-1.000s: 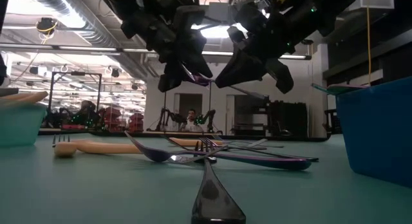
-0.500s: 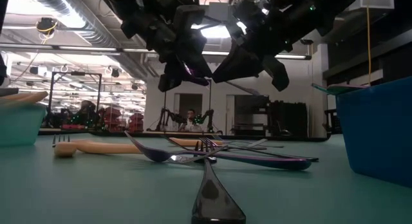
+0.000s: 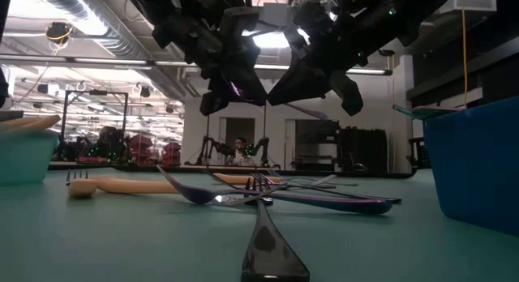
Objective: Sort silverware by color (type)
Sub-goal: Put the blue fork into the blue bin
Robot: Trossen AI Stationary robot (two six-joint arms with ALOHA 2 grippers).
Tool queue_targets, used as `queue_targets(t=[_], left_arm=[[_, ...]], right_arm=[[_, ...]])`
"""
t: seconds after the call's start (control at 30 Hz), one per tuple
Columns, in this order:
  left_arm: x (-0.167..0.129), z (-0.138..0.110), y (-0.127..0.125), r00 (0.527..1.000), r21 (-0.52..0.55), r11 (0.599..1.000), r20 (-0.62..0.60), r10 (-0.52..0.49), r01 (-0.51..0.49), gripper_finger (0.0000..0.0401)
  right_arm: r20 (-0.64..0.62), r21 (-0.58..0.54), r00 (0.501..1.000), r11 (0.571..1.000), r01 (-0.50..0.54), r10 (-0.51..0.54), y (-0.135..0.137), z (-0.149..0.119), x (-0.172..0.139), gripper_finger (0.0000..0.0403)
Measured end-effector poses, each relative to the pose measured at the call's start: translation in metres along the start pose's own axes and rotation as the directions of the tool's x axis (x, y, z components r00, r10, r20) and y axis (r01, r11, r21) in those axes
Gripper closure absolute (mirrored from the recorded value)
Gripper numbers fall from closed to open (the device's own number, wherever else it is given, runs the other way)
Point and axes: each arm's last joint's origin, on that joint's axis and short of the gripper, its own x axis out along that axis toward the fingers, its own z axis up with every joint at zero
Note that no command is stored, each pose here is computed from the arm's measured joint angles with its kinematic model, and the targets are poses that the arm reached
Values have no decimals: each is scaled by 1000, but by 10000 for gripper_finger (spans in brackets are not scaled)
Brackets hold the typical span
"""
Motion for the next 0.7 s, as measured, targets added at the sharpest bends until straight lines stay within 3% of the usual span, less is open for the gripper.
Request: queue_targets(t=[0.17, 0.6, 0.7], left_arm=[[0, 1, -1, 1000, 3, 1000, 3, -4, 4, 395], [0, 1, -1, 1000, 10, 1000, 8, -5, 5, 398], [0, 1, -1, 1000, 10, 1000, 10, -6, 6, 398]], right_arm=[[0, 0, 1000, 1000, 0, 0, 0, 0, 0, 402], [0, 1, 1000, 1000, 0, 0, 0, 0, 0, 401], [0, 2, 1000, 1000, 0, 0, 0, 0, 0, 385]])
